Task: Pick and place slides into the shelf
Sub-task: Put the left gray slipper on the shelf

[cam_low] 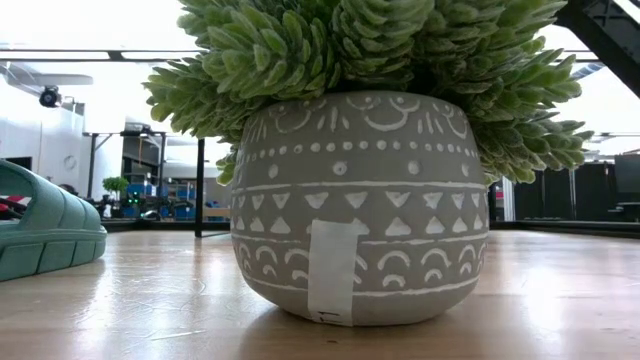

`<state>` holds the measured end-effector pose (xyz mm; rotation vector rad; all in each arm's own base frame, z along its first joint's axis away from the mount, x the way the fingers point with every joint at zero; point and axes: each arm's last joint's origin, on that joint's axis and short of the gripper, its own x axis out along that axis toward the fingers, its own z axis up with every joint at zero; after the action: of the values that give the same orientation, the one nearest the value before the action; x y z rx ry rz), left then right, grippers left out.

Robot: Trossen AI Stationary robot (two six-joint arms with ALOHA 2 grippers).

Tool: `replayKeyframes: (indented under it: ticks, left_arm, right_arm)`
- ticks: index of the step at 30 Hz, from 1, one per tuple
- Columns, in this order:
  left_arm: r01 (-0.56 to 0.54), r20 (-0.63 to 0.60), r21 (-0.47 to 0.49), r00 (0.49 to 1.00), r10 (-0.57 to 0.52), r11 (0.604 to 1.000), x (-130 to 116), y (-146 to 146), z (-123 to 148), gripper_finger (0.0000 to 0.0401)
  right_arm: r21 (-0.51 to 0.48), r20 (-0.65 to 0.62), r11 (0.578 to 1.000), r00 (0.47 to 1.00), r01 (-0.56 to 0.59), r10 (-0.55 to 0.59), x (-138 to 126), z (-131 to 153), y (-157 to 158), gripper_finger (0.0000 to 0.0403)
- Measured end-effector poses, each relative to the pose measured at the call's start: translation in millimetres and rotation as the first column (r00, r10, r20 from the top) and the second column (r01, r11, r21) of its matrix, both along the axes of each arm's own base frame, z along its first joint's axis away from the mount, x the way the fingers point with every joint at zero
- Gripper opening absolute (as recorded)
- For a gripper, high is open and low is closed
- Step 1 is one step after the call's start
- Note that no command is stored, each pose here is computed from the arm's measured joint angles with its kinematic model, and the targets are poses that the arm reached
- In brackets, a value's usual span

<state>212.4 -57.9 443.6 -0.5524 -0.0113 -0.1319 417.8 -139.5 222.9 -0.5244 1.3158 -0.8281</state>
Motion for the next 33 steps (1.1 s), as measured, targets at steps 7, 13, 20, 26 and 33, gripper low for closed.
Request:
replayKeyframes:
  ticks: [7,13,20,26,33]
  left_arm:
    - [0.0,0.001,-0.001,1.0,0.0,1.0,-0.1,0.0,0.3,0.0]
    - [0.0,0.007,-0.003,1.0,0.0,1.0,-0.6,0.2,1.3,0.0]
    - [0.0,0.011,-0.008,1.0,0.0,1.0,-0.5,0.2,2.0,0.0]
    - [0.0,0.013,-0.009,1.0,0.0,1.0,-0.7,0.2,2.5,0.0]
    - [0.002,0.008,-0.025,1.0,-0.001,1.0,-0.5,0.1,1.7,0.0]
  right_arm:
    - [0.018,0.01,1.0,1.0,0.001,-0.001,-1.3,-5.6,-3.5,0.0011]
    - [0.045,0.031,0.999,1.0,0.001,-0.003,-2.2,-7.7,-8.8,0.0011]
    - [0.063,0.031,0.998,0.999,0.003,-0.005,-5.5,-14.5,-16.8,0.0011]
    - [0.113,0.02,0.994,1.0,0.0,-0.002,-10.8,-28.7,-14.9,0.0011]
    - [0.132,0.024,0.991,1.0,0.001,-0.005,-13.6,-38.8,-11.1,0.0011]
